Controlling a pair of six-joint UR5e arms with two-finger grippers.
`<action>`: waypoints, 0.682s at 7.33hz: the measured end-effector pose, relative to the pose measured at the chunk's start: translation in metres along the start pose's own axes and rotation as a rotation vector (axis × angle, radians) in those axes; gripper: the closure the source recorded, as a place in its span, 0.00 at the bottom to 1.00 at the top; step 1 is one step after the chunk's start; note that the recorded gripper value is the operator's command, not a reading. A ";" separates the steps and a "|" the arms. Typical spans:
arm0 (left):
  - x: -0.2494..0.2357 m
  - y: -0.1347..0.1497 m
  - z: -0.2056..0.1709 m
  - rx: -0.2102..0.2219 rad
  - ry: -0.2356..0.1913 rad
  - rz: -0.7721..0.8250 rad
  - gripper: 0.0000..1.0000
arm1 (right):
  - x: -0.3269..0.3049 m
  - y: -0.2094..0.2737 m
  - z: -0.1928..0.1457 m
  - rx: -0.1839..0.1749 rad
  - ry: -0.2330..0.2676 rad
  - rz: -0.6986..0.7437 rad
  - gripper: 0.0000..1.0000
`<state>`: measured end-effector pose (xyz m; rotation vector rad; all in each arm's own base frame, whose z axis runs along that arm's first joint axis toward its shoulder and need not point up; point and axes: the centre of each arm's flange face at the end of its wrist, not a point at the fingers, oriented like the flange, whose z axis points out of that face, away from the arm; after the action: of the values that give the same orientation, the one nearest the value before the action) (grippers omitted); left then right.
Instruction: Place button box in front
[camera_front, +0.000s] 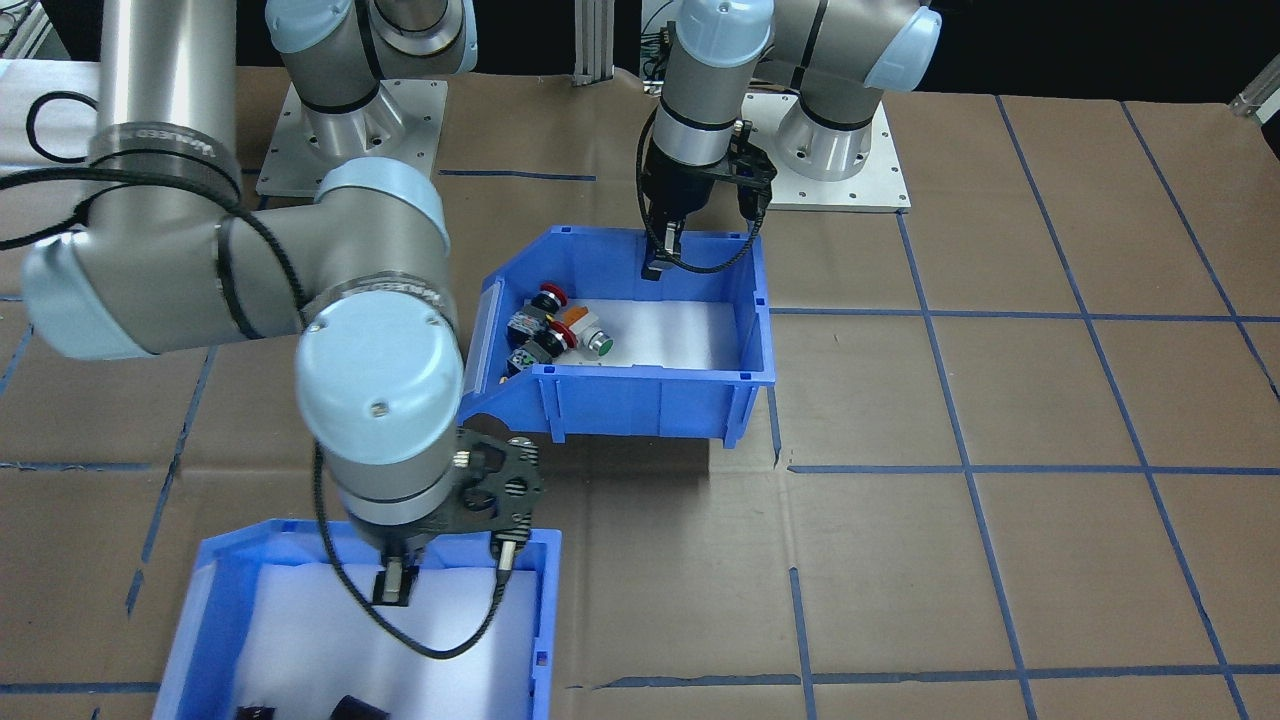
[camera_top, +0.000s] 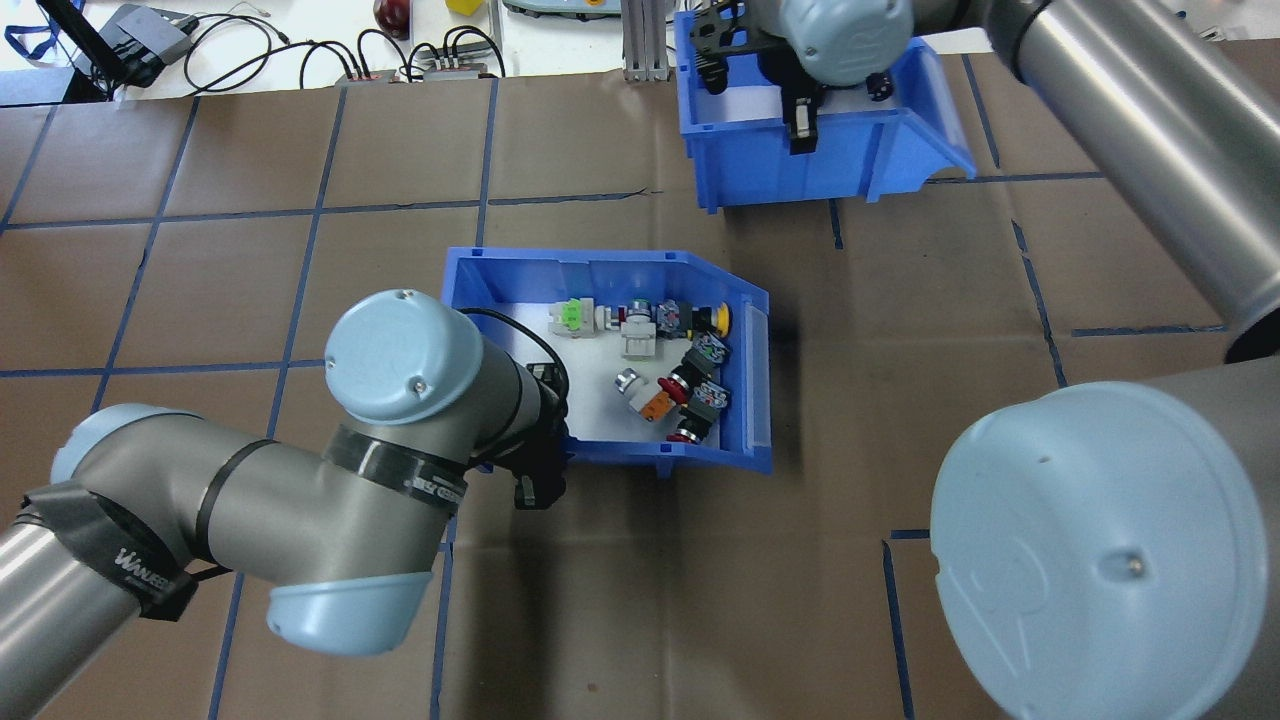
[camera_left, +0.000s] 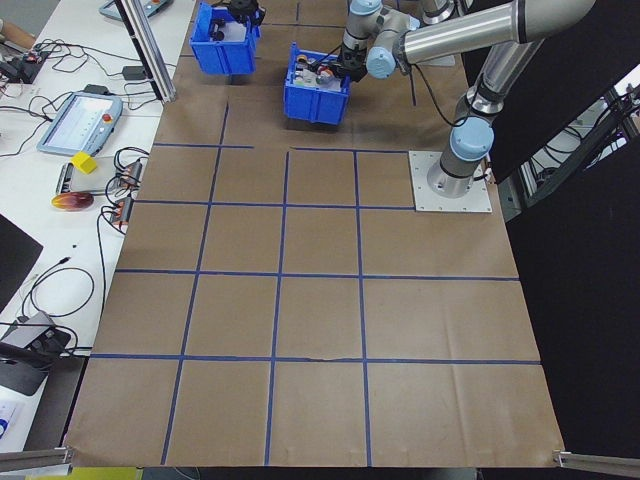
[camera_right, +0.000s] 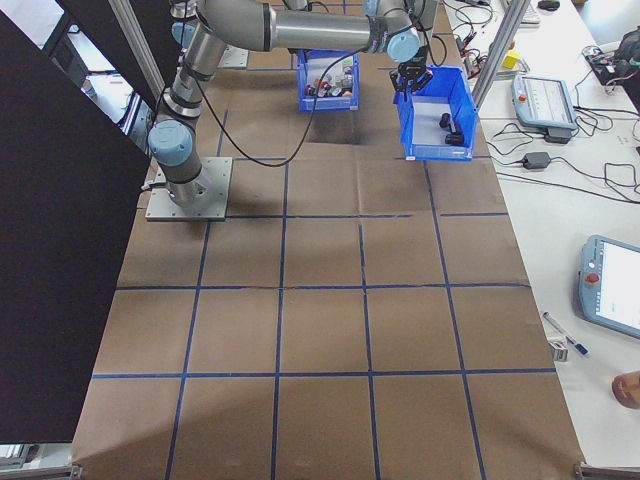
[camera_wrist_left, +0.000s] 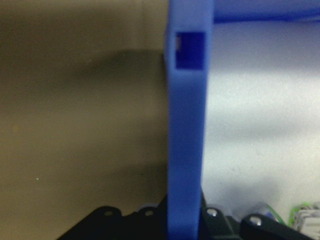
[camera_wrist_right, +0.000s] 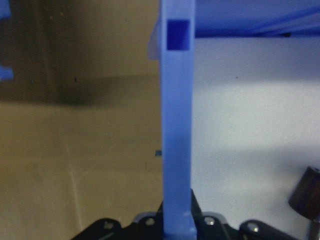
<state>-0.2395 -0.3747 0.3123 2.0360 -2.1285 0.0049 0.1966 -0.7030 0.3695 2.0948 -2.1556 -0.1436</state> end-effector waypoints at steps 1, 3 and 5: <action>0.025 -0.027 0.000 -0.025 0.002 -0.019 1.00 | 0.003 0.040 -0.002 -0.001 -0.022 -0.007 0.96; 0.100 -0.054 0.003 -0.070 0.017 -0.026 1.00 | -0.010 0.104 0.002 0.008 -0.067 -0.031 0.96; 0.172 -0.049 0.028 -0.076 0.013 -0.012 1.00 | -0.045 0.146 0.004 0.020 -0.088 -0.031 0.96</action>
<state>-0.2011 -0.5510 0.3028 2.0004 -2.0755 -0.0637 0.0528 -0.6541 0.3881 2.1732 -2.1826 -0.2217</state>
